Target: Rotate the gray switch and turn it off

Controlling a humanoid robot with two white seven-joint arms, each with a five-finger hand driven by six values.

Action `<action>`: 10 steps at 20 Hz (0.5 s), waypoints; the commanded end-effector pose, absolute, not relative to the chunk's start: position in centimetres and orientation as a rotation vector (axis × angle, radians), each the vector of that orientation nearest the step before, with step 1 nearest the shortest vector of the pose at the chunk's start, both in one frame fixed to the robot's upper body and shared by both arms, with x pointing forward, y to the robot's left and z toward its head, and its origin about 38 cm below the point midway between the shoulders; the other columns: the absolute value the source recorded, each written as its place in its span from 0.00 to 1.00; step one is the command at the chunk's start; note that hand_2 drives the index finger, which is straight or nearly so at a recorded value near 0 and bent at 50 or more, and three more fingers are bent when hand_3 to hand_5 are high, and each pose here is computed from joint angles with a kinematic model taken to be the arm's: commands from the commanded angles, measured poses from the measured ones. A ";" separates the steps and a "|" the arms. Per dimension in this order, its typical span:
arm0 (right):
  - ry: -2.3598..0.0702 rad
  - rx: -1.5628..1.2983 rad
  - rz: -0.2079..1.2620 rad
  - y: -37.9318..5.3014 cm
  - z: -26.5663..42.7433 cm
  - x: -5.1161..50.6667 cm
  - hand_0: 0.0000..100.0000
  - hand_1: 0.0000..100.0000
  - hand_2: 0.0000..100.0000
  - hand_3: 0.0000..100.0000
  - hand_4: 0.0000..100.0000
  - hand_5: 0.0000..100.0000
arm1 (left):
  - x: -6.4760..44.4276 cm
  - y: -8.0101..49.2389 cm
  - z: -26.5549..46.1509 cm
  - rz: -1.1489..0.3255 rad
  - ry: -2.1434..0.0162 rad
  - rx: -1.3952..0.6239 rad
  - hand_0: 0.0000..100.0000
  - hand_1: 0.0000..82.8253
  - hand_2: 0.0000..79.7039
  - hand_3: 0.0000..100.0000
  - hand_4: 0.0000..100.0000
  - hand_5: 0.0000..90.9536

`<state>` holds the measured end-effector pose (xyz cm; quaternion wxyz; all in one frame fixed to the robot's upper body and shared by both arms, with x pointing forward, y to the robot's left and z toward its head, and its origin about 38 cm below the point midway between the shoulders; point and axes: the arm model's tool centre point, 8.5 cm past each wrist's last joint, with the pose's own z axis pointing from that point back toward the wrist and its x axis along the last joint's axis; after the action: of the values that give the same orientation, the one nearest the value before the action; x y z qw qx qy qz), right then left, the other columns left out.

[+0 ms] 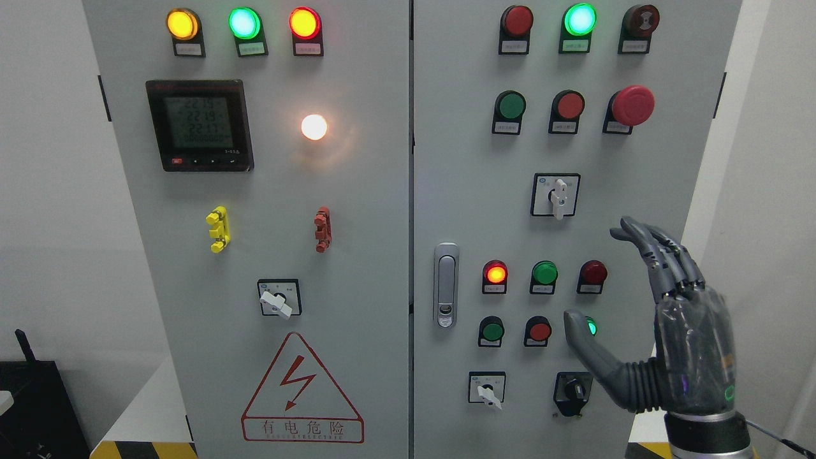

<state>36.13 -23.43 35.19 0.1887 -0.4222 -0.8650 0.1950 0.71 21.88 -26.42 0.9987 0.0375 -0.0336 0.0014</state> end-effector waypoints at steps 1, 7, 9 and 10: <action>-2.485 -1.199 0.590 -22.7 36.1 34.6 0.29 0.31 0.06 0.03 0.00 0.00 | 2.2 21.9 -26.4 0.031 -0.102 0.076 0.12 0.47 0.00 0.00 0.00 0.00; -2.470 -1.187 0.615 -22.6 35.6 34.1 0.29 0.31 0.06 0.04 0.00 0.00 | 2.2 21.9 -26.4 0.030 -0.100 0.075 0.12 0.47 0.00 0.00 0.00 0.00; -2.468 -1.183 0.617 -22.6 35.4 34.0 0.29 0.31 0.06 0.04 0.00 0.00 | 2.2 21.9 -26.4 0.031 -0.102 0.076 0.12 0.47 0.00 0.00 0.00 0.00; -2.464 -1.180 0.617 -22.6 35.2 34.0 0.29 0.31 0.06 0.04 0.00 0.00 | 2.2 21.9 -26.4 0.030 -0.102 0.076 0.12 0.47 0.00 0.00 0.00 0.00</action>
<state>34.99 -23.48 35.23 0.1812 -0.4249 -0.8624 0.2070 0.71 21.88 -26.42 0.9987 0.0375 -0.0337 0.0014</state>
